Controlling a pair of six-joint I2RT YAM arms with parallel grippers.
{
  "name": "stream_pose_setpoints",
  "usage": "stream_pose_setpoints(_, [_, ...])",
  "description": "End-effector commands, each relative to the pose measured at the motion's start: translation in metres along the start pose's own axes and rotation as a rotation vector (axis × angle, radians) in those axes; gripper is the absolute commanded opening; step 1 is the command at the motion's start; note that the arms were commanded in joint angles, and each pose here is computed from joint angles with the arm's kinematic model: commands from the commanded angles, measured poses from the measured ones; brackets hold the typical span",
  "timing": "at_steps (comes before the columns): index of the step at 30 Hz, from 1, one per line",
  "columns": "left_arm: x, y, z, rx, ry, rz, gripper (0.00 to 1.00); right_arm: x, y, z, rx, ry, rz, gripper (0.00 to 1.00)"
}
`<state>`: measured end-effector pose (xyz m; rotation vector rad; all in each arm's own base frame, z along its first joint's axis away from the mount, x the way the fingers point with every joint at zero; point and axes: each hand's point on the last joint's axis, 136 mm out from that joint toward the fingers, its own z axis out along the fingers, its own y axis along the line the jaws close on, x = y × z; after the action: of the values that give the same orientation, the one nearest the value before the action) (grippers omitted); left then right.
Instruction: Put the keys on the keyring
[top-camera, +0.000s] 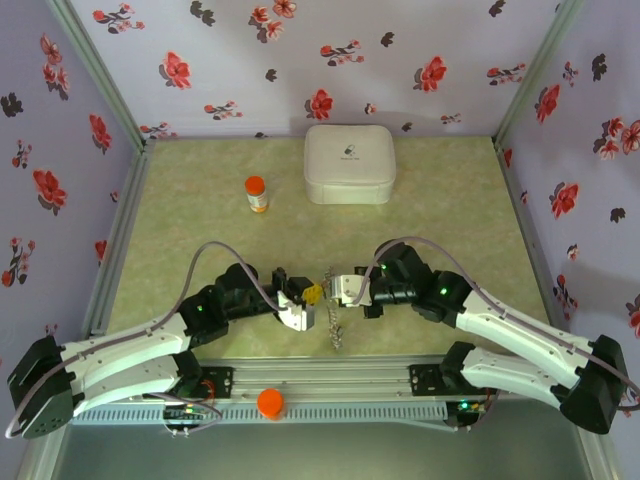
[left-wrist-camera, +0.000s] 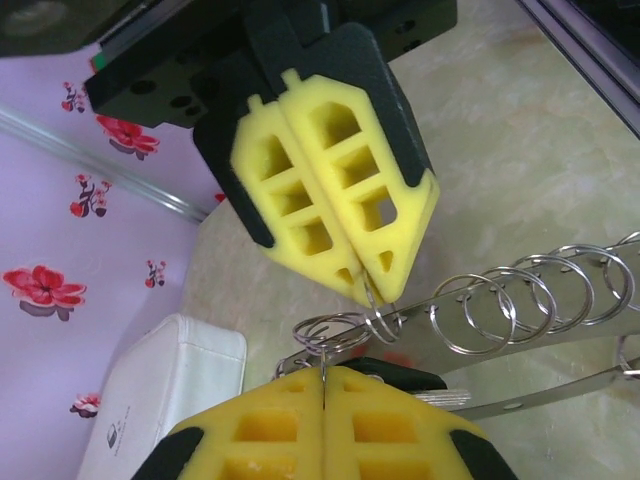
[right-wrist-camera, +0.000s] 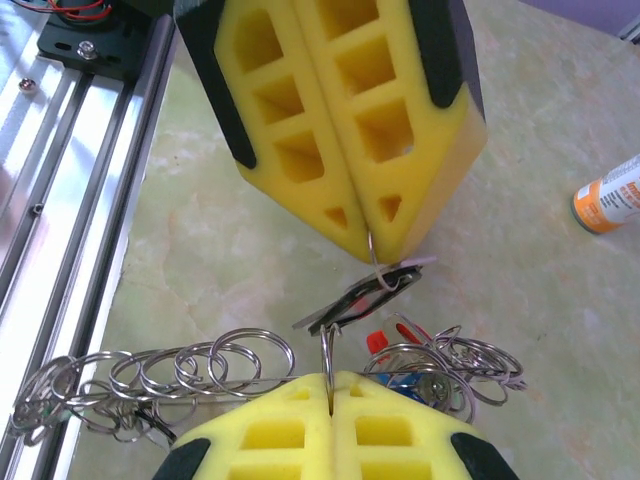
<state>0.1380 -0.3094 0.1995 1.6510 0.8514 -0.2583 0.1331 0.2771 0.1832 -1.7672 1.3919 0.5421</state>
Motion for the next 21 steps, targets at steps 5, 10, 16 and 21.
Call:
stream_pose_setpoints(5, [-0.0120, 0.0035, 0.0049, 0.013, -0.035, 0.069, 0.00, -0.0309, -0.0122, -0.0065, 0.023, -0.085, -0.044, 0.00])
stream_pose_setpoints(10, [-0.0129, 0.0028, 0.0070, 0.014, -0.040, 0.072, 0.00, -0.0324, -0.0124, -0.0053, 0.021, -0.089, -0.046, 0.00])
stream_pose_setpoints(16, [-0.0133, 0.0084, 0.0064, -0.026, -0.045, 0.072, 0.00, -0.0281, -0.0115, -0.0028, 0.017, -0.071, -0.044, 0.00])
stream_pose_setpoints(21, [-0.0146, 0.0078, 0.0060, -0.033, -0.052, 0.075, 0.00, -0.0264, -0.0145, -0.0012, 0.029, -0.057, -0.041, 0.00])
